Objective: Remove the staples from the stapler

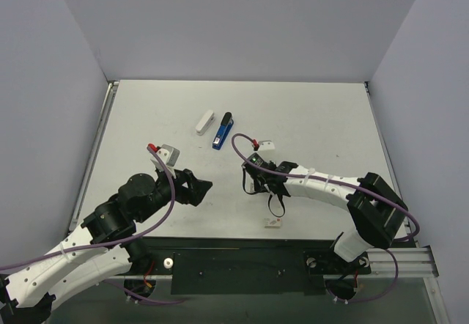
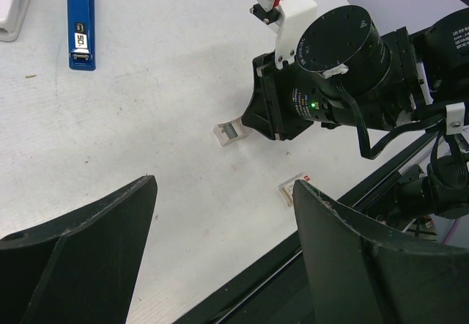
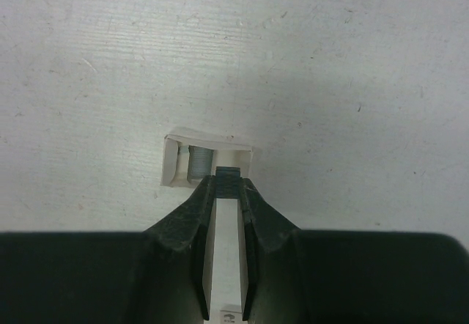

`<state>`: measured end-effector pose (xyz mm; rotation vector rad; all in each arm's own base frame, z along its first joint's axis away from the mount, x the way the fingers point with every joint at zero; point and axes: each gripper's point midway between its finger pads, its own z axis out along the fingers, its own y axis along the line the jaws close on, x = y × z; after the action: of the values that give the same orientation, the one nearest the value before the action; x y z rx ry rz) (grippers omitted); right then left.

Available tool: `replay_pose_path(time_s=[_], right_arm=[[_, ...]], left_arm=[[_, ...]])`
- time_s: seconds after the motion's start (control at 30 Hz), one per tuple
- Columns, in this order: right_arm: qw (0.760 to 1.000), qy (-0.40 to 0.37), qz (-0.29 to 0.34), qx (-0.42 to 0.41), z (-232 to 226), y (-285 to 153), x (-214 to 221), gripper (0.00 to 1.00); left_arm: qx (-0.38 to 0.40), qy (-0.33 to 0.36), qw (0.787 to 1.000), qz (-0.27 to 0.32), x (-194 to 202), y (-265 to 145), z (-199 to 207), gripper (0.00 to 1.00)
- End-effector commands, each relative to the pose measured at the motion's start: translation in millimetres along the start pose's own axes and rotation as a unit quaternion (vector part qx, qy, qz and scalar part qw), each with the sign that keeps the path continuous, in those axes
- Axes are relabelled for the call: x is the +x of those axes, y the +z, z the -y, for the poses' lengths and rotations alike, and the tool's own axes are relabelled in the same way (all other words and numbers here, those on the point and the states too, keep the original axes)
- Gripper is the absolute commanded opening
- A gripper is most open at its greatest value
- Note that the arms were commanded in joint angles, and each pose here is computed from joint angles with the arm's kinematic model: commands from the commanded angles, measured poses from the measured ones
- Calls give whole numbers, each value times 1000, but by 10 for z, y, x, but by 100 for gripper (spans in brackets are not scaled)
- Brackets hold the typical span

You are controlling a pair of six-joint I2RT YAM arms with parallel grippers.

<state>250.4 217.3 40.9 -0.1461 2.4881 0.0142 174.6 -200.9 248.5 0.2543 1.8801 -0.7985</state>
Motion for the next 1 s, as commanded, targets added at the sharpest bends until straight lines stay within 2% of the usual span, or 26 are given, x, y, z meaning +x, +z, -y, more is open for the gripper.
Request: replay_pose_path(time_s=[0.0,0.7,0.97], right_arm=[[1000,10,2,9,37,22,-13,4],[1000,18,-5,14,-7,128,14,8],[1000,17,-5,15,-17,143,1,16]], left_arm=[[22,-5,999,28,-159,-2,109,86],[19,-1,999,27,-164,-5,103,85],[19,0,999,27,-177,0,110,86]])
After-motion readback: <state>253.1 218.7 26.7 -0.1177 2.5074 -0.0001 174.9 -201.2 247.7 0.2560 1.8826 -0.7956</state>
